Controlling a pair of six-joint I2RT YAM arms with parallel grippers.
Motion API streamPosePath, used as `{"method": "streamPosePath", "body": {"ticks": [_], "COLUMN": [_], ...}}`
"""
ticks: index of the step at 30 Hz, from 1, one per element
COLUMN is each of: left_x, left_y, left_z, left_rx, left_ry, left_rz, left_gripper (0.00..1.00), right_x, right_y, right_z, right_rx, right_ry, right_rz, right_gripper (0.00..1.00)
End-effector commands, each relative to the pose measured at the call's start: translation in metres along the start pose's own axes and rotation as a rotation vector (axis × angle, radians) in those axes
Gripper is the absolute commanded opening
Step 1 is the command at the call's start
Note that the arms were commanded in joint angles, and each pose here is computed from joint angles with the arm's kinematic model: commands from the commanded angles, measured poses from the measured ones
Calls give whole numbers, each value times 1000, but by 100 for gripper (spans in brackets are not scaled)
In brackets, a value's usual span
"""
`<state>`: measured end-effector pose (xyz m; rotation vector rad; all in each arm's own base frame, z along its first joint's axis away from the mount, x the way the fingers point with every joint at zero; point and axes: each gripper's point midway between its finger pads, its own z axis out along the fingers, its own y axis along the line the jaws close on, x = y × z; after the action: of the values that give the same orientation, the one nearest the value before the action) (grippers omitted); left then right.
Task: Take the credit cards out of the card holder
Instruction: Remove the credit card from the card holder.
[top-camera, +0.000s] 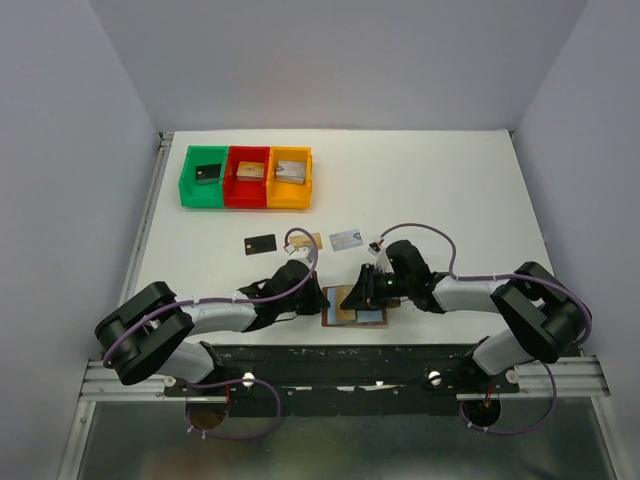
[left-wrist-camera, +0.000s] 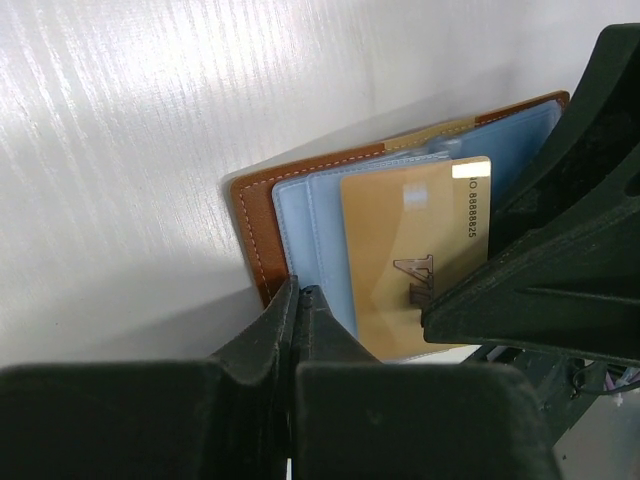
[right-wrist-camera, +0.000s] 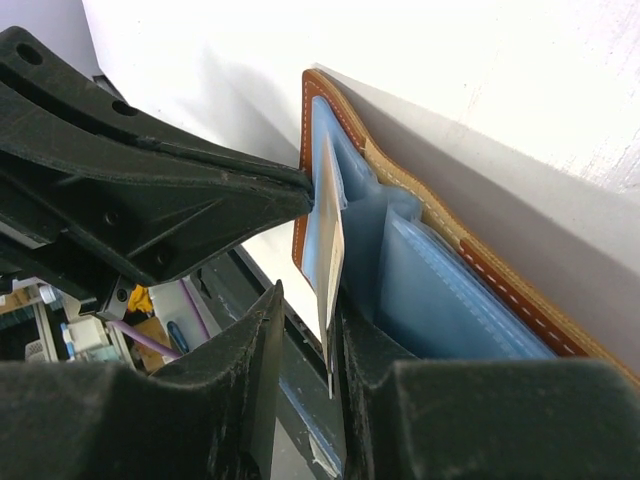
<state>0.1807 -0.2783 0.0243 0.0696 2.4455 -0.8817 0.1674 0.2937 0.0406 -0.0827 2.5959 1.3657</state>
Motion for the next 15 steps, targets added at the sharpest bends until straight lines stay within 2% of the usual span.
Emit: {"method": "streamPosePath", "body": {"ticks": [1, 15], "left_x": [44, 43], "left_y": [48, 55], "left_z": [-7, -9], "left_rx": [-161, -191], "left_ry": [142, 127], "left_rz": [11, 4], "left_gripper": [0, 0], "right_x": [-7, -8], "right_y": [6, -6], "right_z": [-3, -14], "right_rx": [6, 65], "right_ry": [-30, -68], "right_rz": [-35, -41], "right_gripper": [32, 28]}}
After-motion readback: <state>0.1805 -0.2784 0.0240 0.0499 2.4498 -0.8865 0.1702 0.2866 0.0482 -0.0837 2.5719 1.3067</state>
